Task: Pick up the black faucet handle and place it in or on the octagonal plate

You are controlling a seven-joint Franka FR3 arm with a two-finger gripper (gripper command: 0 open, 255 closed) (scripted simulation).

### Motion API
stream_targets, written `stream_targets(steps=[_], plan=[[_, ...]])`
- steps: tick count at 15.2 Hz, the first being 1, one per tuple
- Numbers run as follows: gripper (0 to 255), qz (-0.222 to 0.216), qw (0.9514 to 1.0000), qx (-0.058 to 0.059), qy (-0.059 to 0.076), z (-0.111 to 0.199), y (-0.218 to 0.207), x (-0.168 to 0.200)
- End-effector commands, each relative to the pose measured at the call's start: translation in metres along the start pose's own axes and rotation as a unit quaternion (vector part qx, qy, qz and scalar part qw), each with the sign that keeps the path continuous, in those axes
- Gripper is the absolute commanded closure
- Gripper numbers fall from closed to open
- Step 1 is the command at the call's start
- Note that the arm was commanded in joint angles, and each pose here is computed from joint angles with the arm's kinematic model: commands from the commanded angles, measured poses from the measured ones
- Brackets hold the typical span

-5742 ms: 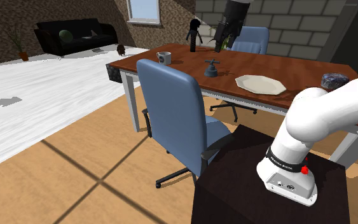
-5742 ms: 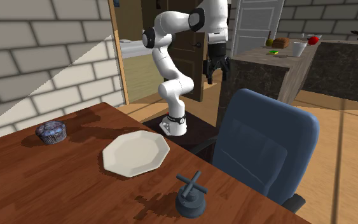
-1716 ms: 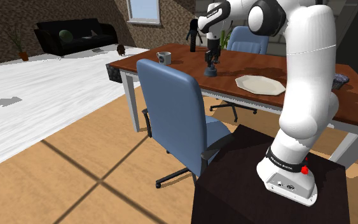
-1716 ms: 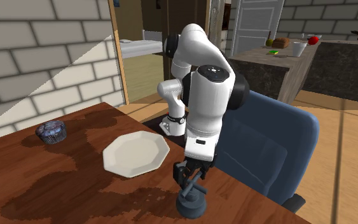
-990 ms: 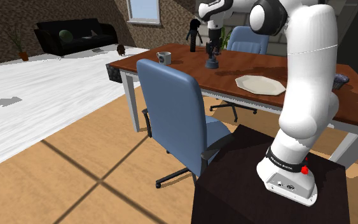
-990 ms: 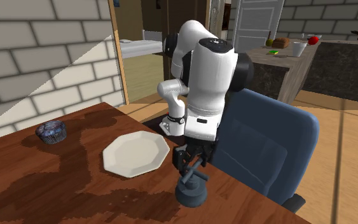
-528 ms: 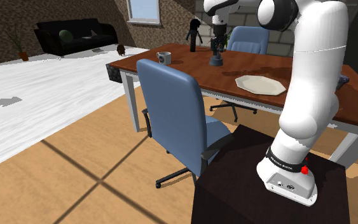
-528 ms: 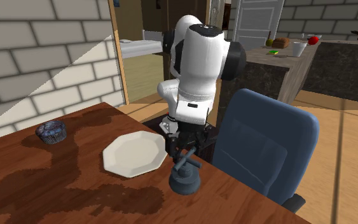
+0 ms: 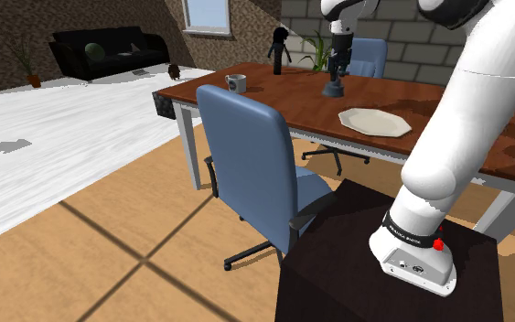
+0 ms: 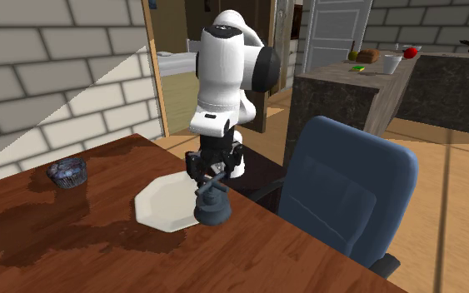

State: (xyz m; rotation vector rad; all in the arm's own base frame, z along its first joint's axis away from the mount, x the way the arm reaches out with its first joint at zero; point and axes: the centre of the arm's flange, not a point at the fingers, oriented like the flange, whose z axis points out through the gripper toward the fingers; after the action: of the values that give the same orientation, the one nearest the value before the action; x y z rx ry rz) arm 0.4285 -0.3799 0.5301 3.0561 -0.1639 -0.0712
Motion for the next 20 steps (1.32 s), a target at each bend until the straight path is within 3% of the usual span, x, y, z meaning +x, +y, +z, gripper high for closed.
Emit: stream_targets(steps=[1, 13, 20], plan=[[255, -0.001, 1.0000, 0.000, 0.000, -0.001, 0.003, -0.027], [255, -0.001, 1.0000, 0.000, 0.000, -0.005, 0.034, -0.189], [255, -0.001, 1.0000, 0.000, 0.000, 0.032, 0.031, -0.187]])
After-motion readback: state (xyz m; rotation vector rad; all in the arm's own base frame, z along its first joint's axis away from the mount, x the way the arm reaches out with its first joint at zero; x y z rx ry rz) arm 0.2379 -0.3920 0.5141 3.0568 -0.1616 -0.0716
